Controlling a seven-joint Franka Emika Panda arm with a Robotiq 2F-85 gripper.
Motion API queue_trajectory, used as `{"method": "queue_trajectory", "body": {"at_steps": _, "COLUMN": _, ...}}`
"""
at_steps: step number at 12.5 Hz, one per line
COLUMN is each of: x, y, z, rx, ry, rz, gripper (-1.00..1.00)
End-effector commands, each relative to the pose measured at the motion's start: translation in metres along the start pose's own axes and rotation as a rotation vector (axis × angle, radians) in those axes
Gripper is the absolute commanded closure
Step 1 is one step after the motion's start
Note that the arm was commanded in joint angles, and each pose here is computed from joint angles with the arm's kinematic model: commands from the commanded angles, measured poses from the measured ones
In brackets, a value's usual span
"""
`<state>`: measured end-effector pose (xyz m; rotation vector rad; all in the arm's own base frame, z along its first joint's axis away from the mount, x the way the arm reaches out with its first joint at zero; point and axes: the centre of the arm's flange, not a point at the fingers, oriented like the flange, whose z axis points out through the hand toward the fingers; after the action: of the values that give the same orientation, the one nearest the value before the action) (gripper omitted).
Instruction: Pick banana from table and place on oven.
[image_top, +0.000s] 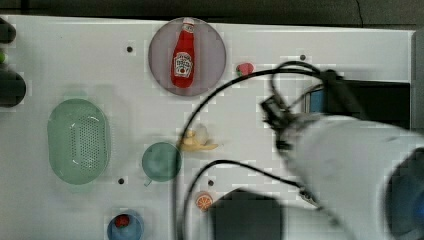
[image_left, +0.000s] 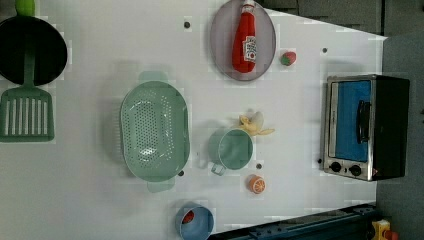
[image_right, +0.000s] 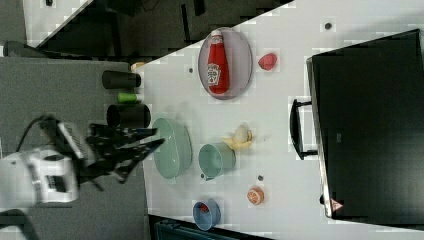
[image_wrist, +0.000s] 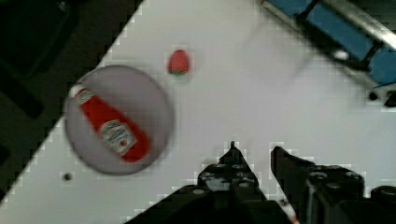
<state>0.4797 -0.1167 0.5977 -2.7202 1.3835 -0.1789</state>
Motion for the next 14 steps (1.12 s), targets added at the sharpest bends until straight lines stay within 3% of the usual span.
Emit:
{"method": "queue_trajectory", "body": {"at_steps": 1, "x": 0.051, "y": 0.057, "z": 0.056, "rx": -0.097, "ry": -0.087, "rz": -0.096, "gripper": 0.51}}
{"method": "queue_trajectory", "body": {"at_steps": 3, "x": 0.088, "y": 0.093, "z": 0.077, "rx": -0.099, "ry": -0.083, "rz": -0.157, "gripper": 0.51}}
{"method": "queue_trajectory", "body": {"at_steps": 7, "x": 0.154, "y": 0.153, "z": 0.122, "rx": -0.135, "ry": 0.021, "rz": -0.329, "gripper": 0.51}}
{"method": "queue_trajectory", "body": {"at_steps": 9, "x": 0.174, "y": 0.173, "z": 0.147, "rx": -0.183, "ry": 0.043, "rz": -0.41, "gripper": 0.51}}
{"method": "queue_trajectory", "body": {"at_steps": 12, "x": 0.185, "y": 0.191, "z": 0.175, "rx": -0.236, "ry": 0.017, "rz": -0.452, "gripper": 0.51}}
{"method": "queue_trajectory", "body": {"at_steps": 13, "x": 0.186, "y": 0.193, "z": 0.181, "rx": -0.244, "ry": 0.008, "rz": -0.454, "gripper": 0.45}}
{"method": "queue_trajectory", "body": {"at_steps": 14, "x": 0.186, "y": 0.193, "z": 0.182, "rx": -0.246, "ry": 0.006, "rz": -0.455, "gripper": 0.26}}
